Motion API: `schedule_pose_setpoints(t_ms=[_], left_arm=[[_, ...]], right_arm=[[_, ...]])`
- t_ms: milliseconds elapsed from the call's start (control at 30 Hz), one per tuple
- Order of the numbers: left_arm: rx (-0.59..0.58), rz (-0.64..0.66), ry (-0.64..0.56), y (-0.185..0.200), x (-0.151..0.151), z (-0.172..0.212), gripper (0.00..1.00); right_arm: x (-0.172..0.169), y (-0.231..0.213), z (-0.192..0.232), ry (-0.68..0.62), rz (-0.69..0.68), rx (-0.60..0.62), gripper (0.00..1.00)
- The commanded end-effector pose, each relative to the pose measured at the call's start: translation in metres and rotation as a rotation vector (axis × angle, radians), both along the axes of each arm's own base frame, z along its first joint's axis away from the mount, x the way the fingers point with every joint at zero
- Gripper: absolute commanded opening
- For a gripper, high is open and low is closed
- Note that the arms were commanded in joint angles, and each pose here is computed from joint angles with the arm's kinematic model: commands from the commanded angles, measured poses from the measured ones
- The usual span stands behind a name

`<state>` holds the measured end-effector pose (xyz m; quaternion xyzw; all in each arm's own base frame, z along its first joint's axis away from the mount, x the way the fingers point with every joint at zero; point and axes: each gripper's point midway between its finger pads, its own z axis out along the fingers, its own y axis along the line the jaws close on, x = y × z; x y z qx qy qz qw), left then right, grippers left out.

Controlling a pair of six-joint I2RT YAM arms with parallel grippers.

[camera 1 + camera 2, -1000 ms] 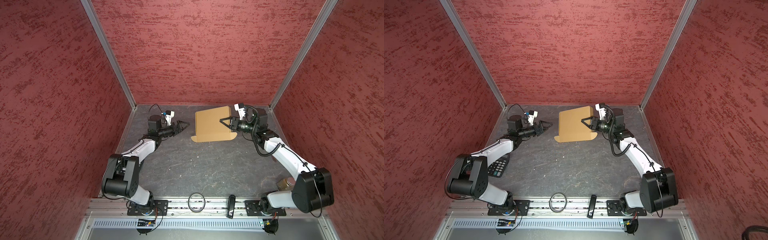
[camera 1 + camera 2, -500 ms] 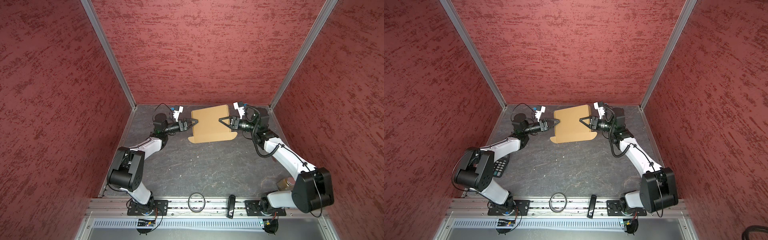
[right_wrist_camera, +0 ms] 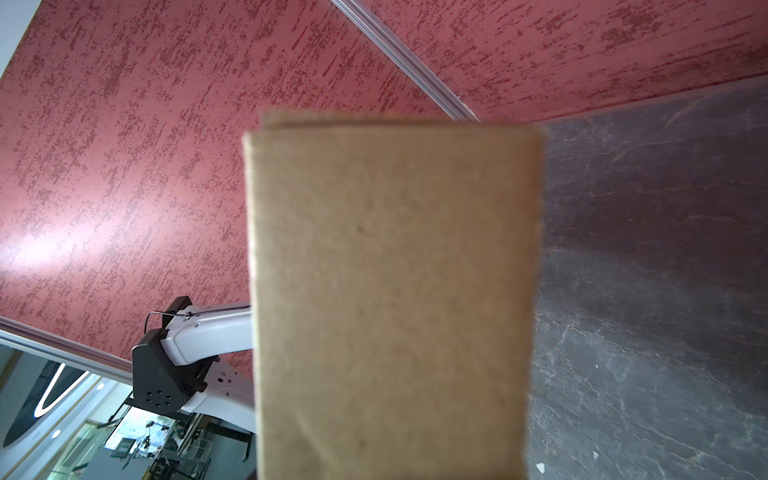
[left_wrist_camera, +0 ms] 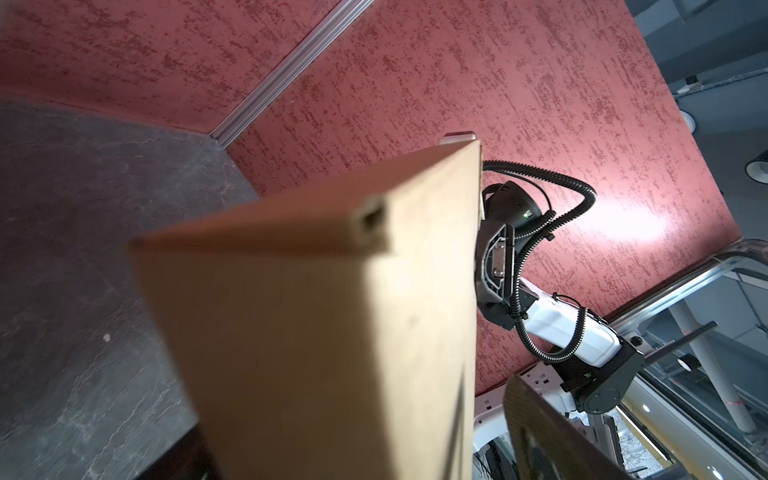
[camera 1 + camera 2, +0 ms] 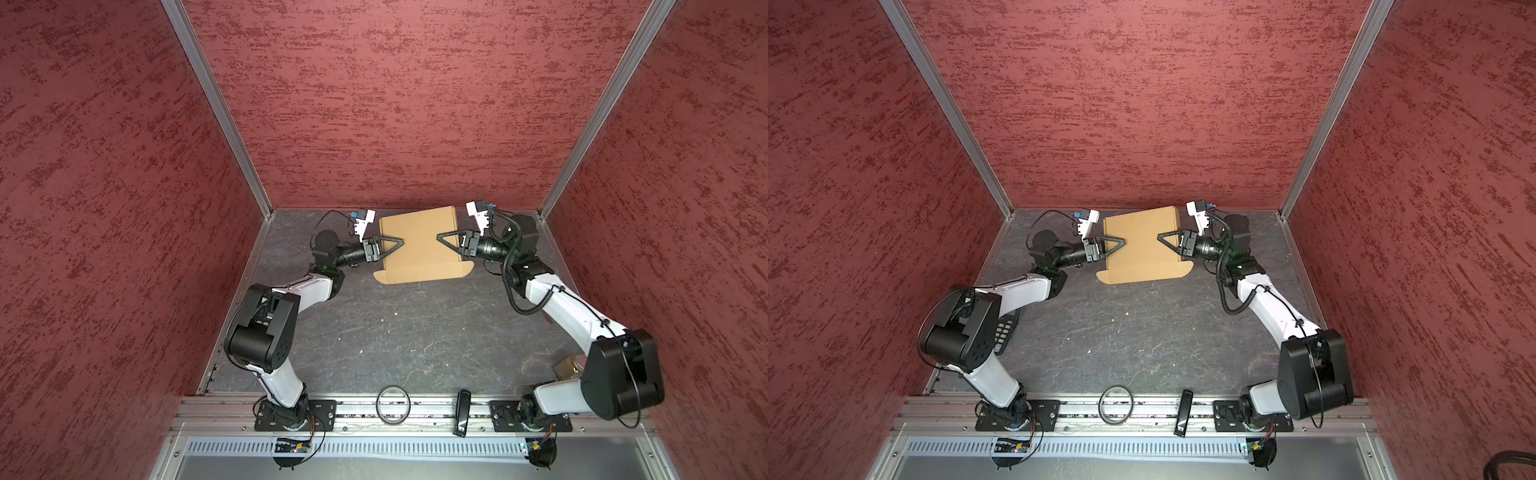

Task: Fold the paper box
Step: 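Grasp the box's opposite side edges with both grippers and lift slightly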

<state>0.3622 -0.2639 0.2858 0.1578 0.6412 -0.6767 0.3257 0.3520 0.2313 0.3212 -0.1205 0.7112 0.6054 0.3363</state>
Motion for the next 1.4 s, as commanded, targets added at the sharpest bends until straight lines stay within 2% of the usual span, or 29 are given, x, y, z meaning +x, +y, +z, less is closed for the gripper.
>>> schedule_pose_setpoints(t_ms=[0, 433, 700, 967, 1100, 1233, 1367], left_arm=[[-0.037, -0.045, -0.077, -0.004, -0.008, 0.020, 0.90], [-0.111, -0.124, -0.088, -0.008, -0.015, 0.036, 0.76], [-0.099, -0.140, -0.100, -0.010, -0.020, 0.040, 0.72], [-0.088, -0.150, -0.095, -0.015, -0.018, 0.040, 0.51], [-0.089, -0.151, -0.090, -0.015, -0.016, 0.040, 0.39], [-0.092, -0.146, -0.085, -0.013, -0.014, 0.042, 0.32], [-0.103, -0.132, -0.069, -0.007, -0.009, 0.044, 0.27]], right_arm=[[-0.001, 0.000, 0.005, -0.032, 0.020, 0.014, 0.18], [0.005, 0.000, 0.010, -0.057, 0.010, 0.037, 0.18], [0.013, 0.001, 0.003, -0.041, 0.001, 0.045, 0.18], [0.013, 0.002, 0.004, -0.045, 0.007, 0.046, 0.19], [0.013, 0.002, 0.002, -0.045, 0.006, 0.038, 0.21], [0.013, 0.002, 0.003, -0.053, 0.007, 0.038, 0.26], [0.013, 0.001, 0.005, -0.062, 0.002, 0.037, 0.42]])
